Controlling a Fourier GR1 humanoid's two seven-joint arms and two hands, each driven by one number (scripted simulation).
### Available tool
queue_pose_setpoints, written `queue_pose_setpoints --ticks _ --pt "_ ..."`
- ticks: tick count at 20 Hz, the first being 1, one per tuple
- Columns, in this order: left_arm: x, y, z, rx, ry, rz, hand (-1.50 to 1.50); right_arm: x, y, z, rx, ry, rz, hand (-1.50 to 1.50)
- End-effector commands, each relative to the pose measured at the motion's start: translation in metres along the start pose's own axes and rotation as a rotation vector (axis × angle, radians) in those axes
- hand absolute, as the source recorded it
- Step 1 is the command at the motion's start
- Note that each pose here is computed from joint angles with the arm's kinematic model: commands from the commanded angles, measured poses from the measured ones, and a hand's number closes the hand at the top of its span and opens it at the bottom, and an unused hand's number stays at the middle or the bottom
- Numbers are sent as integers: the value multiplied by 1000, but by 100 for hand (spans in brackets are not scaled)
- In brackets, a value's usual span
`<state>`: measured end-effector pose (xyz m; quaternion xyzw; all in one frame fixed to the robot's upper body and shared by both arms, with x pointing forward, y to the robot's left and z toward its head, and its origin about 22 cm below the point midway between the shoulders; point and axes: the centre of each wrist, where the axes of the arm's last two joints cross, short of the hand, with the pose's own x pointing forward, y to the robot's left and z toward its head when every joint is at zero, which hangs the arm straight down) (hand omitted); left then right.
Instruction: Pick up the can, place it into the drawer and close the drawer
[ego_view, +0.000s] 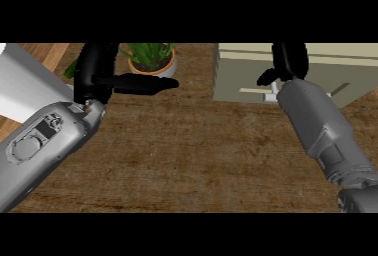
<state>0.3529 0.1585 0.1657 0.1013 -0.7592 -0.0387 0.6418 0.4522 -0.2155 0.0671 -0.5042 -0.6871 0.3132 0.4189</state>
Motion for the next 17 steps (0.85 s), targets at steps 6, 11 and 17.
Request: queue_pose_setpoints --ticks 6,11,17 --pt "-8 4 6 19 2 2 -150 53 -17 -33 -100 18 -413 -150" --pt "-26 16 12 43 11 -6 -150 54 -15 -32 -84 91 -655 -150" --pt "-42 14 26 38 21 3 -150 46 -17 -33 -102 113 -741 -150"
